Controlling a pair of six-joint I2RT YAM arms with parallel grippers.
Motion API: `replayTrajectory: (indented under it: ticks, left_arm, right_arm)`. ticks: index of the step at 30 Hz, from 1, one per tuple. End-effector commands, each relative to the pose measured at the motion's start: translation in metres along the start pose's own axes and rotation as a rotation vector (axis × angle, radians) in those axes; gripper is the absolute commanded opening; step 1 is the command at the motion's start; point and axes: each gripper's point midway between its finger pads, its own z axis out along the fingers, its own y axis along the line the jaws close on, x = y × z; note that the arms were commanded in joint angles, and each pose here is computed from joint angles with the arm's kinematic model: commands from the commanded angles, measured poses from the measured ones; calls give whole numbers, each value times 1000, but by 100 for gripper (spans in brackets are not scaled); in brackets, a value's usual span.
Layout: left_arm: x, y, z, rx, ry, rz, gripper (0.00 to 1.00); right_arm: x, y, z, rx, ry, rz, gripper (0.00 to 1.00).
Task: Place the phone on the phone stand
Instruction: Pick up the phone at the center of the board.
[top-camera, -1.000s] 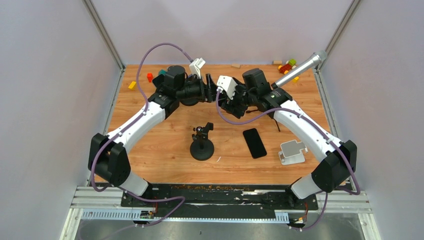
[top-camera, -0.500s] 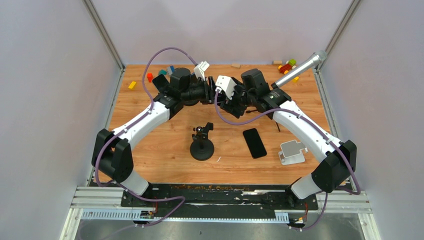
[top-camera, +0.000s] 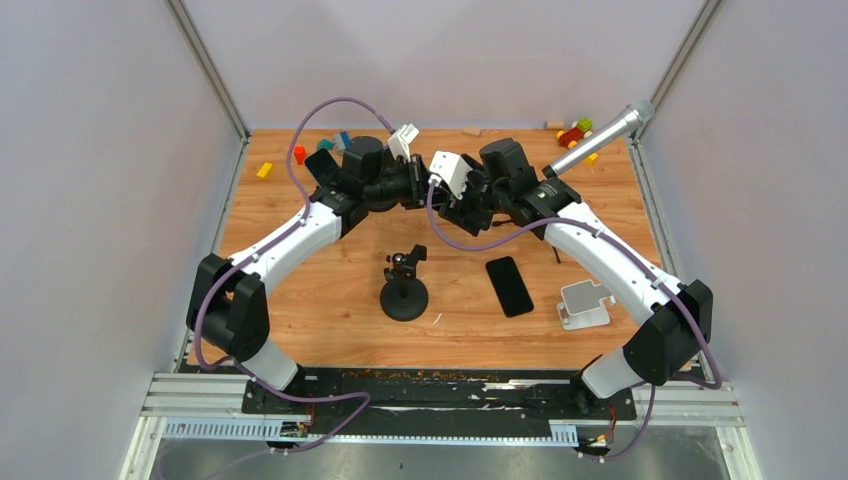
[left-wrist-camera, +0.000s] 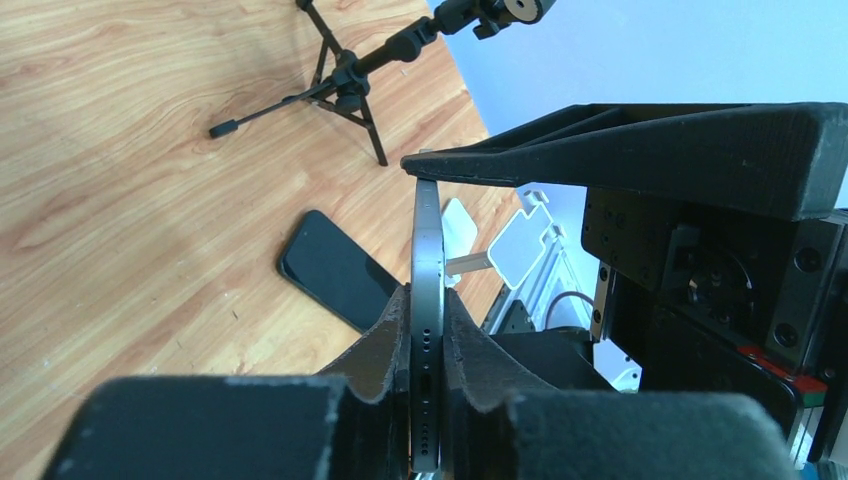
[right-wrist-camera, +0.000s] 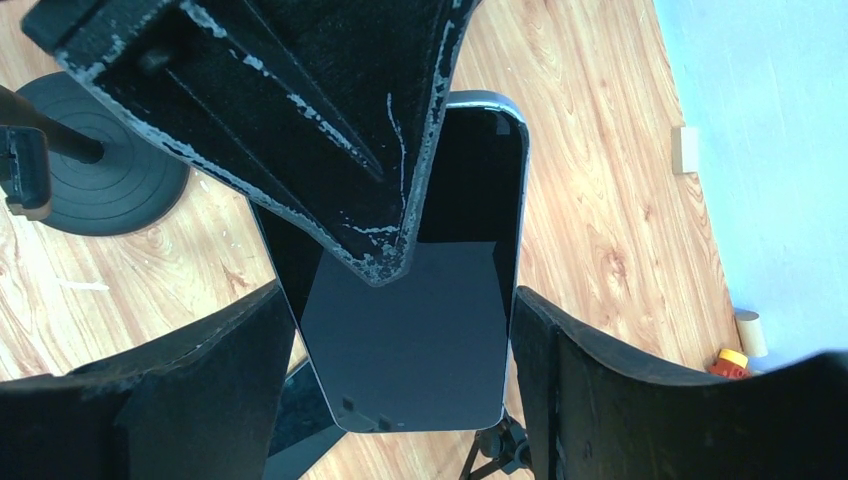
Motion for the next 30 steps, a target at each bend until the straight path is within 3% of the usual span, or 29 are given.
replayTrajectory:
  ticks: [1,5,9,12,17,25,30]
  left_arm:
    - [-9,-20,-1,65,-29,28,2]
    - [-16,-29,-8,83,-58,58,0]
    - [-29,-40,-20,120,-116,109,0]
    - [-38,-44,-29,135,-156,139,0]
    - [-54,-47,-52,181,-236,188,0]
    - [-64,-75,-85,336,-344,300,0]
    - [-61,-97,-101,428,-411,376,0]
  right_arm:
    - [-33,-14,-9,67,-99,-19,23]
    - [-31,-13,-12,74,-96,-6,42]
    - [-25,-8,-16,67,-93,16,77]
    - [-23,-1,-20,51,-103,35,93]
    - [-30,-1,-41,29,-174,114,100]
    - [-43,-22,-84,-78,-366,349,100]
    - [-48,-15,-89,-241,-463,423,98]
